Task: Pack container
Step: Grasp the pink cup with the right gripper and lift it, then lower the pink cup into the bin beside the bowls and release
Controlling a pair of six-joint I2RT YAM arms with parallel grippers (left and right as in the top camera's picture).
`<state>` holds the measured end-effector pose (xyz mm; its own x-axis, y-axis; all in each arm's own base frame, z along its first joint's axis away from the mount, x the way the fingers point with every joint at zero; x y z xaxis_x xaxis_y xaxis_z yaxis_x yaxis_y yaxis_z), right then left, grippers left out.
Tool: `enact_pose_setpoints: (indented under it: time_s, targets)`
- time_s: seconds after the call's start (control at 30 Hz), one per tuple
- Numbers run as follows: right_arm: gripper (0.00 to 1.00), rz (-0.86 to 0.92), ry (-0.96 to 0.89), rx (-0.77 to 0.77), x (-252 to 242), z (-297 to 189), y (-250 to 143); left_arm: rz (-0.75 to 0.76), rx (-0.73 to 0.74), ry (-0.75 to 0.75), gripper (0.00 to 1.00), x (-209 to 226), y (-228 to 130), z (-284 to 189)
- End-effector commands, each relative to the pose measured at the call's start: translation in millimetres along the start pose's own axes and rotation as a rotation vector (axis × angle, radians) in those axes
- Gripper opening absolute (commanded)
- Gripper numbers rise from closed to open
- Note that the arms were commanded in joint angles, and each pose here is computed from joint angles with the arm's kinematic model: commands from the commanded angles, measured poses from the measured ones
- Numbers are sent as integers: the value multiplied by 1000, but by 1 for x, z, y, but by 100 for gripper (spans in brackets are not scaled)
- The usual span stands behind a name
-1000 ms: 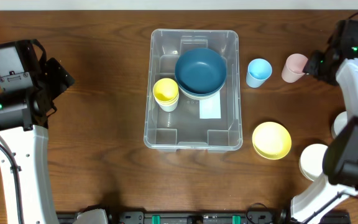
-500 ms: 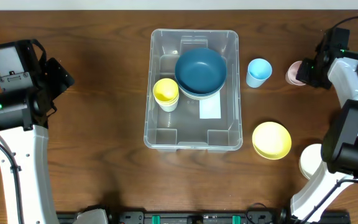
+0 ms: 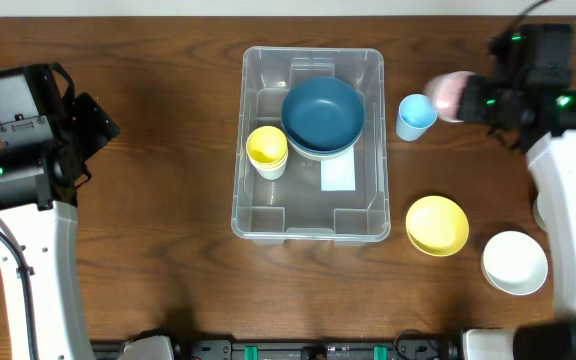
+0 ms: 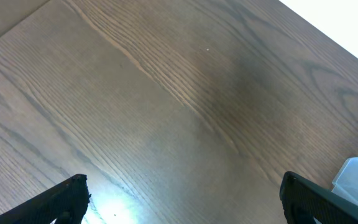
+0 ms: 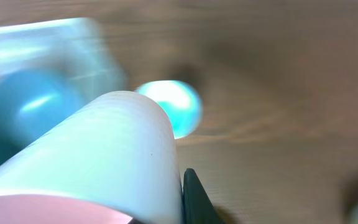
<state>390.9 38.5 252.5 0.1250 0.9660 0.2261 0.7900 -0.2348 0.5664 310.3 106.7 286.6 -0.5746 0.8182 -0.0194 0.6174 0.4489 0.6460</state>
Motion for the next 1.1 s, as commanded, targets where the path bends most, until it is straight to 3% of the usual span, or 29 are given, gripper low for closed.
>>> enact_pose_setpoints:
  time_s: [0.0, 0.13, 0.37, 0.7, 1.07]
  targets:
    - [1, -139, 122, 21, 60, -13, -22, -6, -7, 12, 98, 2, 3, 0]
    - [1, -257, 184, 72, 118, -13, -58, -5, -7, 12, 98, 2, 3, 0]
    - [1, -385, 109, 153, 158, 23, -106, -5, -7, 12, 98, 2, 3, 0]
    - [1, -418, -25, 342, 145, 88, -151, -5, -7, 12, 98, 2, 3, 0]
    - [2, -422, -78, 407, 133, 110, -166, -6, -7, 12, 98, 2, 3, 0]
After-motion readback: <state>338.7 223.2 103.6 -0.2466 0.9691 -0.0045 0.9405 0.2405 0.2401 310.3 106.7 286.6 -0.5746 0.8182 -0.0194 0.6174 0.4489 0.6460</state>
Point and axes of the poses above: each gripper's point midway between its finger pads, its own z axis out along the fingers, its own x axis along the line the jaws close on, y = z × x, the point moved 1 cm from there along -z, back along the fingers, and after that the axes turned 7 degrees about z, right-handed, at the moved point
